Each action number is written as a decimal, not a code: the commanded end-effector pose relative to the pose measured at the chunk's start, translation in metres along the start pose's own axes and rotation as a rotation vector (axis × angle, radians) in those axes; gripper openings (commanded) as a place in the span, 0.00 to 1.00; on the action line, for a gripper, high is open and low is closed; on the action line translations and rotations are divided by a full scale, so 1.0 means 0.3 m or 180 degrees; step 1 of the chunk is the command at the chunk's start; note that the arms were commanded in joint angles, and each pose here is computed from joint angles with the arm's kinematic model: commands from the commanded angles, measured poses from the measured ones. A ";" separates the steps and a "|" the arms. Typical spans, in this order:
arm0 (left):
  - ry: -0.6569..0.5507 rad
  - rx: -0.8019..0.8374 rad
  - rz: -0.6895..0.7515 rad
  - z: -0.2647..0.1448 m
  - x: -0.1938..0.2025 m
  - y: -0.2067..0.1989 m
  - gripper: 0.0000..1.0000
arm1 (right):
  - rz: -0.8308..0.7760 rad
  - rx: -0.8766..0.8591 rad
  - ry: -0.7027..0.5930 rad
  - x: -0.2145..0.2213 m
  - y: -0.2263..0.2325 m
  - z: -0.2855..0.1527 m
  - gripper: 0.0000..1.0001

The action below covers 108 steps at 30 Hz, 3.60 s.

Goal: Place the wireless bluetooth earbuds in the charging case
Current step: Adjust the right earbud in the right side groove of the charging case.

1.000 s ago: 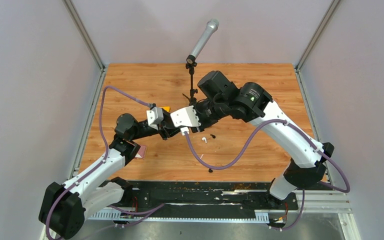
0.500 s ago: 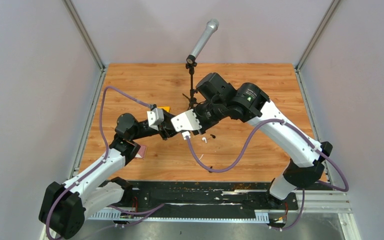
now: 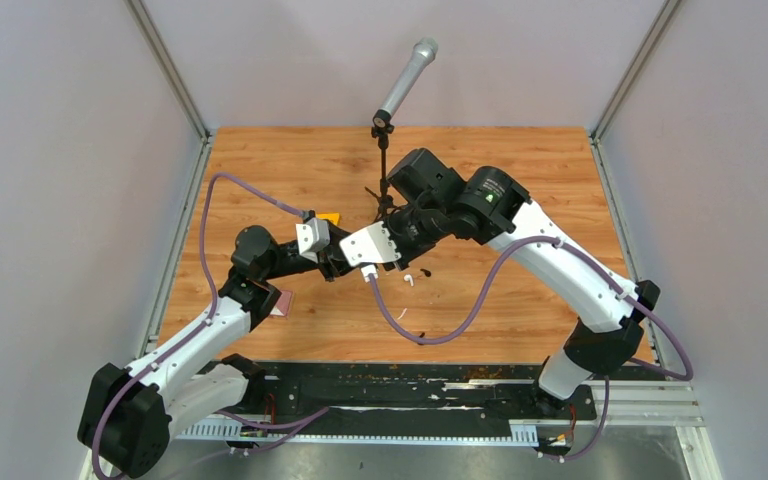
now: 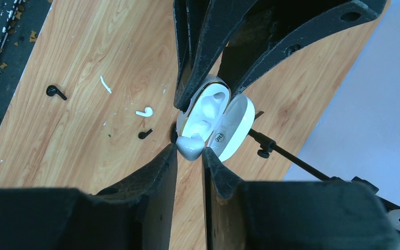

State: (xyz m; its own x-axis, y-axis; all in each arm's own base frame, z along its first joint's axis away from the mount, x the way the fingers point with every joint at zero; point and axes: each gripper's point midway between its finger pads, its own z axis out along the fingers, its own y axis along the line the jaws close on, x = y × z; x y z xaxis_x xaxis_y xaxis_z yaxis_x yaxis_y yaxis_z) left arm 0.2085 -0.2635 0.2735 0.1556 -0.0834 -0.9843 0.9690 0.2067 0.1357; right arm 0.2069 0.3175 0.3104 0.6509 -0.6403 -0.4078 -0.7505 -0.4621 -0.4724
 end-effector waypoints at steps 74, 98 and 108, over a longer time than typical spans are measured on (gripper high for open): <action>-0.0180 -0.0245 -0.0140 0.028 -0.090 0.072 0.00 | 0.3162 -0.0017 -0.0806 0.049 -0.117 -0.098 0.74; -0.0185 -0.0211 -0.0104 0.023 -0.087 0.061 0.00 | 0.3267 0.0177 -0.0433 0.130 -0.180 0.017 0.73; -0.0174 -0.0204 -0.0086 0.022 -0.084 0.059 0.00 | 0.3229 0.0230 -0.0449 0.119 -0.197 0.008 0.73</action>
State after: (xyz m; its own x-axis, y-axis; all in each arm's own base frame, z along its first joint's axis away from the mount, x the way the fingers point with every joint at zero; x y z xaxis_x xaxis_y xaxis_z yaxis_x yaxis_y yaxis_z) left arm 0.2272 -0.2633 0.2783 0.0625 -0.1088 -0.9921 0.9595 0.2802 0.0297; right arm 0.2655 0.3190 0.3022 -0.3099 -0.6636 -0.6809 -0.9463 0.2844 0.1535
